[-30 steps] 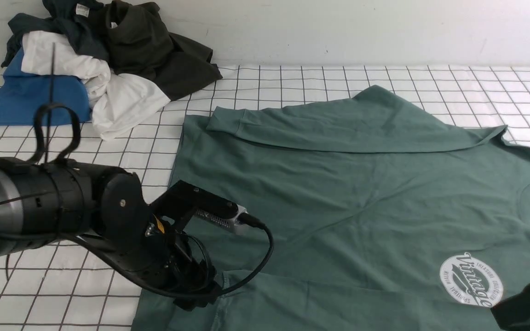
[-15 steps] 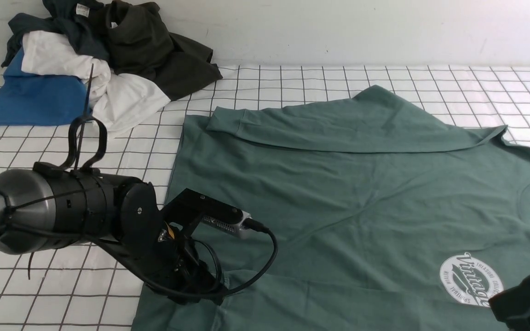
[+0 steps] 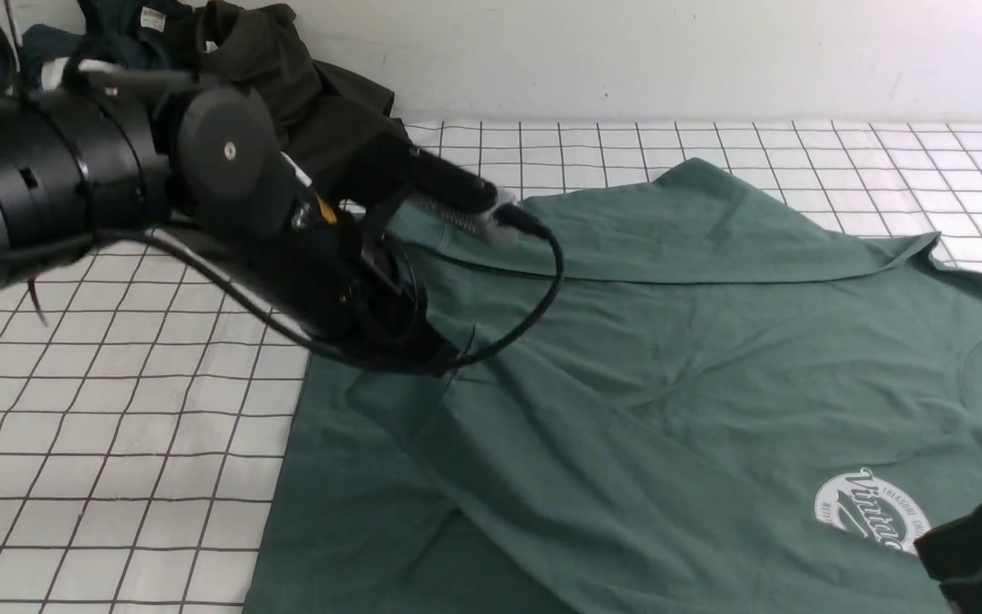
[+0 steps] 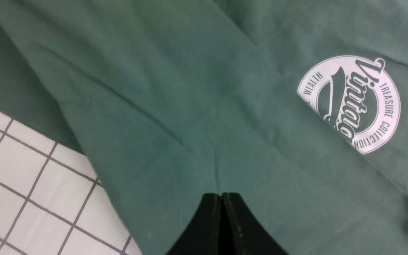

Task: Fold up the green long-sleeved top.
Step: Use the left arm to drag and place the cuff at the centered position on the left edge of the fabric, then use the left arm to clamp the cuff farthest from it

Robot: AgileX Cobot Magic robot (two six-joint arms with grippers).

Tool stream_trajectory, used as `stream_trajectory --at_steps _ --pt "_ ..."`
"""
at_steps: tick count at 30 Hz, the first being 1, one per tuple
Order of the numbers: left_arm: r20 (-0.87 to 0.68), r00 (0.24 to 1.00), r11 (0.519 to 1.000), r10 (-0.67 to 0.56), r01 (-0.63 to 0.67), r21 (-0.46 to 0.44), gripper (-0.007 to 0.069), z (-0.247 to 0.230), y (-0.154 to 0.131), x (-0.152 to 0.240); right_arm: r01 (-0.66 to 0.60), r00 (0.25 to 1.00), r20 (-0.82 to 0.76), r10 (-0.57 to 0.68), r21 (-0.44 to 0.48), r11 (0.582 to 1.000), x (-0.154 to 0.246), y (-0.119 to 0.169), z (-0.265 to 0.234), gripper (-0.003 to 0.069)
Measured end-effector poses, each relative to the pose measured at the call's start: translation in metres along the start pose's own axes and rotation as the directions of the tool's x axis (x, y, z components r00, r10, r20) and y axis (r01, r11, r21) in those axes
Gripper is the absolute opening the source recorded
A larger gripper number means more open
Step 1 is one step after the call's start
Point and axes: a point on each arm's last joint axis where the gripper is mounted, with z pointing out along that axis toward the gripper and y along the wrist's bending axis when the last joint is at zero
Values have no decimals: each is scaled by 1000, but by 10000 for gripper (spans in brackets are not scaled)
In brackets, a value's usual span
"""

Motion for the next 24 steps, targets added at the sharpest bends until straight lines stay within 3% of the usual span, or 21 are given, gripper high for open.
stream_trajectory --at_steps 7,15,20,24 --pt "-66 995 997 -74 72 -30 34 19 46 -21 12 1000 2 -13 35 999 0 -3 0 -16" --pt "-174 977 991 -124 114 -69 58 83 83 -9 27 999 26 -29 91 995 -3 -8 0 -16" --pt "-176 971 985 -158 144 -92 189 101 89 -7 27 999 31 -30 96 995 -9 -9 -1 -16" --pt "-126 972 977 -198 185 -108 388 92 102 -27 36 999 26 -39 106 994 -31 -14 2 -16"
